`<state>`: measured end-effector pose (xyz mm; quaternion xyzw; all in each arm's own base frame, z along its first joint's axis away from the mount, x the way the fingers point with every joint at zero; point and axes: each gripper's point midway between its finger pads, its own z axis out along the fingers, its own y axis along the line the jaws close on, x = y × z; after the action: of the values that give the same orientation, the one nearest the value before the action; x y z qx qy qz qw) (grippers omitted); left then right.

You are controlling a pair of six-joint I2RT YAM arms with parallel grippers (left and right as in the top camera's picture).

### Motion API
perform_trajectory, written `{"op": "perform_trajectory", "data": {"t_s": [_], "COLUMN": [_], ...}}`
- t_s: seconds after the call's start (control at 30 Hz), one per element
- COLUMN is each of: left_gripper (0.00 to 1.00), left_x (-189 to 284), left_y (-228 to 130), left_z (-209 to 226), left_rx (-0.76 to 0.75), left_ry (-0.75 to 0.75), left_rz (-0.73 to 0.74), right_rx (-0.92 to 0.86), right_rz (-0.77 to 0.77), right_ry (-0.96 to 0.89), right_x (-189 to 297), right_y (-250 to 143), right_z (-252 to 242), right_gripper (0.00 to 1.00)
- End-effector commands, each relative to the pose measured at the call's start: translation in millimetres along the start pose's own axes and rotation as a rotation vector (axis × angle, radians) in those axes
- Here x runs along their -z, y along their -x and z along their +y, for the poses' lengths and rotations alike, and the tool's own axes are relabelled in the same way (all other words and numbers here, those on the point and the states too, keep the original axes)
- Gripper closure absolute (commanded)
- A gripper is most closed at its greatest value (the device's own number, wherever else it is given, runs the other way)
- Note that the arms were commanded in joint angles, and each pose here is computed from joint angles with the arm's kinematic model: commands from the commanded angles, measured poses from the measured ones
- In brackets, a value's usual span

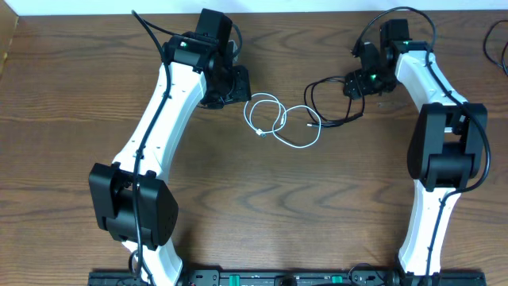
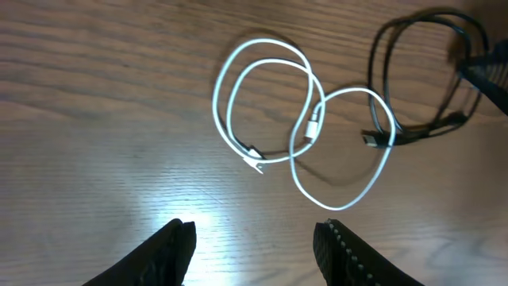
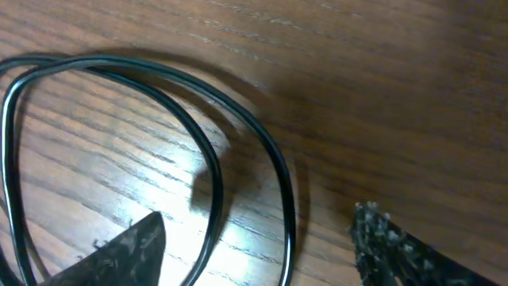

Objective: Untangle cables
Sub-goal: 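Reach the right gripper to the black cable and grasp it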

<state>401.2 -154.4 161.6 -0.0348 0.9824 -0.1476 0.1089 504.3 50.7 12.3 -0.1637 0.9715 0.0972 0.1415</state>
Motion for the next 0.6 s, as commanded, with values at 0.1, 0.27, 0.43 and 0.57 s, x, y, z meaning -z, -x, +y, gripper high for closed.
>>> {"op": "perform_trajectory", "data": {"t_s": [0.1,0.27,0.43,0.57], "left_gripper": [0.46,0.46,0.46,0.46], "left_x": [-4.3,-4.2,-4.2,-4.2], "left_y": [2.1,2.6,2.6,2.8], "left_z": [13.4,14.4,14.5,14.4], "left_rx": [-0.007,-0.007,-0.007,-0.007], "left_ry": [0.068,0.074,0.075,0.074], "left_rz": [-0.007,-0.01,-0.01,-0.011], "right_rx": [0.001,-0.045,-0.172,-0.266], "right_rz": [0.106,0.157,0.196,0.204], "right_ry": [-0.096,-0.257,-0.286,-0.286], "right_x": [-30.3,-36.6,-44.1,-34.6], "right_y": [-24.9,-40.8,-61.0,-64.7], "right_z": [2.9,-12.5,-8.8,-5.9], "right_gripper": [0.39,0.52,0.98,0.99]}}
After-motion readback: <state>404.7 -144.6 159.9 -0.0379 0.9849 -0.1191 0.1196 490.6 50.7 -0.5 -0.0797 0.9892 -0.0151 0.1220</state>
